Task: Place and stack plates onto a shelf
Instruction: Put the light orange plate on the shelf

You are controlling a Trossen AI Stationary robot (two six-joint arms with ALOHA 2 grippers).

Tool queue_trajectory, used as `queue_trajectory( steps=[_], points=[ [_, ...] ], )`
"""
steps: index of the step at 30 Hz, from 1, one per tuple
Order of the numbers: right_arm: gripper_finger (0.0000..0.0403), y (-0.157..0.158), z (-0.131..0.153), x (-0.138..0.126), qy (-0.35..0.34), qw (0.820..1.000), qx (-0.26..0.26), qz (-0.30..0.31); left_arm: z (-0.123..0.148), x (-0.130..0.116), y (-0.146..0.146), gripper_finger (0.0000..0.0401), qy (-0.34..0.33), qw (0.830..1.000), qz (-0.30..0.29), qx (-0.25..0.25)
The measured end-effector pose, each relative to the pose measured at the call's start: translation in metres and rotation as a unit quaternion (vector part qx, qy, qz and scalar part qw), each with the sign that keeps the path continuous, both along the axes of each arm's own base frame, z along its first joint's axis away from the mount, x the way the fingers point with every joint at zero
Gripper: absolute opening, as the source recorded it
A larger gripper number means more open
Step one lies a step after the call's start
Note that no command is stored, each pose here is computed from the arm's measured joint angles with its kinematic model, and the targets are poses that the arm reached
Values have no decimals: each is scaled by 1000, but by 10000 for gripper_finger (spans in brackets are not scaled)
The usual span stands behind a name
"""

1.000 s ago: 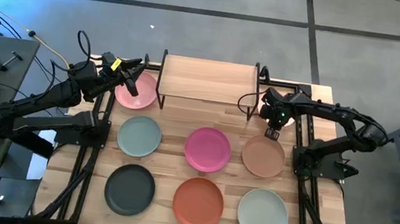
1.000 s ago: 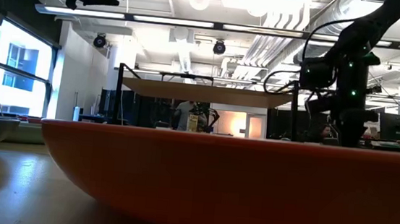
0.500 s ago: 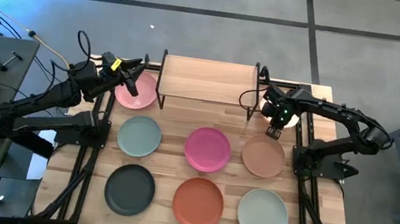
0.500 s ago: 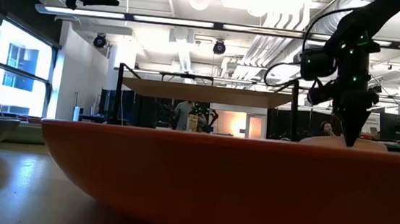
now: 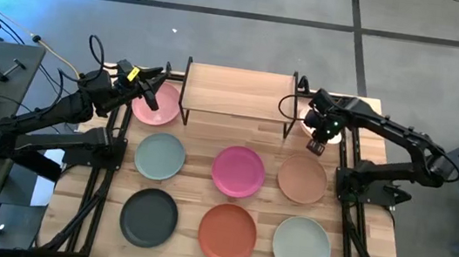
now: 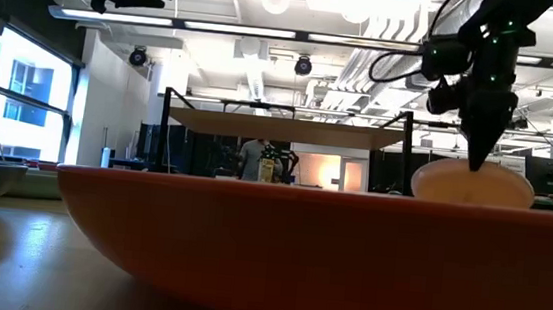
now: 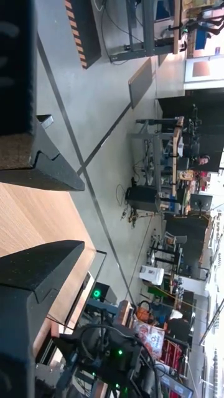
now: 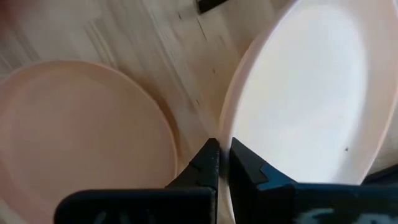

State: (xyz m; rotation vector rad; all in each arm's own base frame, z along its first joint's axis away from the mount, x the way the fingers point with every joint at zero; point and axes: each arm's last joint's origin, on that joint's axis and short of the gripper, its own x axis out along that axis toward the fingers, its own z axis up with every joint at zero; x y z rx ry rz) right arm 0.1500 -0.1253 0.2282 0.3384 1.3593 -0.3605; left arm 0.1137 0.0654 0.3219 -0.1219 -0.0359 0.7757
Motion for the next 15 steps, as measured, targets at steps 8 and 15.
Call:
queue_trajectory(
  steps=[8,15],
  points=[
    [0,-2,17,1,8,1000,-12,-4,0,0,0,129,0,1000,0,0],
    [0,-6,42,2,20,998,-53,-19,0,0,0,129,0,1000,0,0]
  ],
)
